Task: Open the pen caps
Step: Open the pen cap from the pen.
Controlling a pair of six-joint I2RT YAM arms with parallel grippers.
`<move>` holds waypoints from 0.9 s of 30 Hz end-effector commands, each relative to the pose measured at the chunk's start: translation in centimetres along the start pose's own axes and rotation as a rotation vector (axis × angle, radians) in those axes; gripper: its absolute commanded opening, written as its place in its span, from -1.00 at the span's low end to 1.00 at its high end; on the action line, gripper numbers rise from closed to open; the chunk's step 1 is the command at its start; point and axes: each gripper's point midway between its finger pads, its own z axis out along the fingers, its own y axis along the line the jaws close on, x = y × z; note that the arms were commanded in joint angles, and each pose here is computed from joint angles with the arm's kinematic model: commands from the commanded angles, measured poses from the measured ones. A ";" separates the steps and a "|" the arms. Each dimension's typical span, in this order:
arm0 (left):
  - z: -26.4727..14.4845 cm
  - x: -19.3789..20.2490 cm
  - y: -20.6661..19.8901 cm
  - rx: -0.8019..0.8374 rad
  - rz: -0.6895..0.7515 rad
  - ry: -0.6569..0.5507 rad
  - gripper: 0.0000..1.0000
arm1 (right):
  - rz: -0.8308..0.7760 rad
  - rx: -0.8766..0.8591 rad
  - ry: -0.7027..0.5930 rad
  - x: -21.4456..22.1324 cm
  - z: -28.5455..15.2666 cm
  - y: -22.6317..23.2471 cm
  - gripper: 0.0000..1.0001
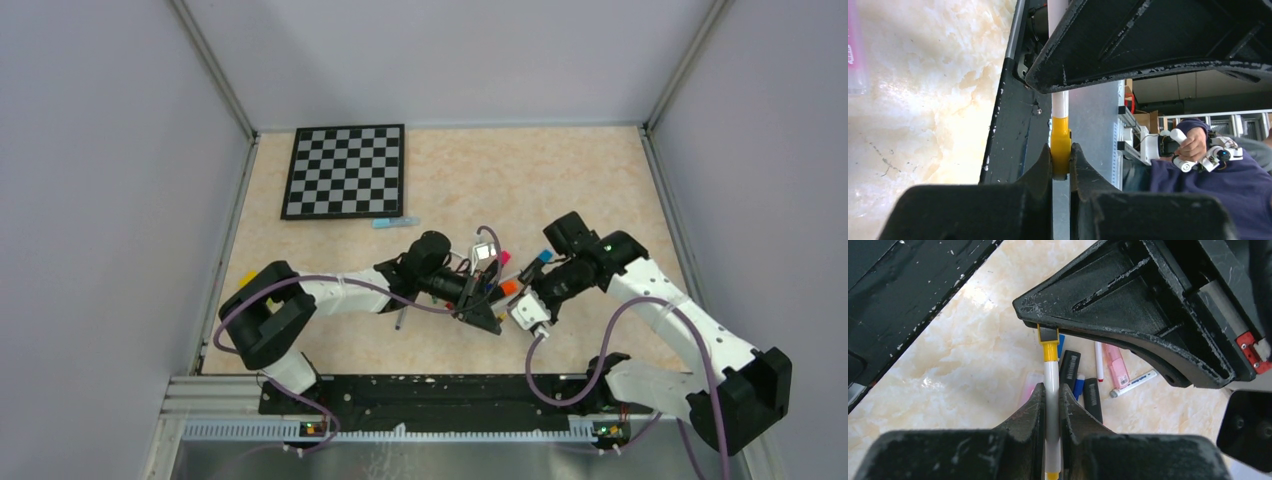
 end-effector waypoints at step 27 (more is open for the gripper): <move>-3.8 9.6 -0.4 -0.024 -0.206 0.277 -1.00 | -0.022 0.163 0.215 3.1 -4.6 -4.2 -1.00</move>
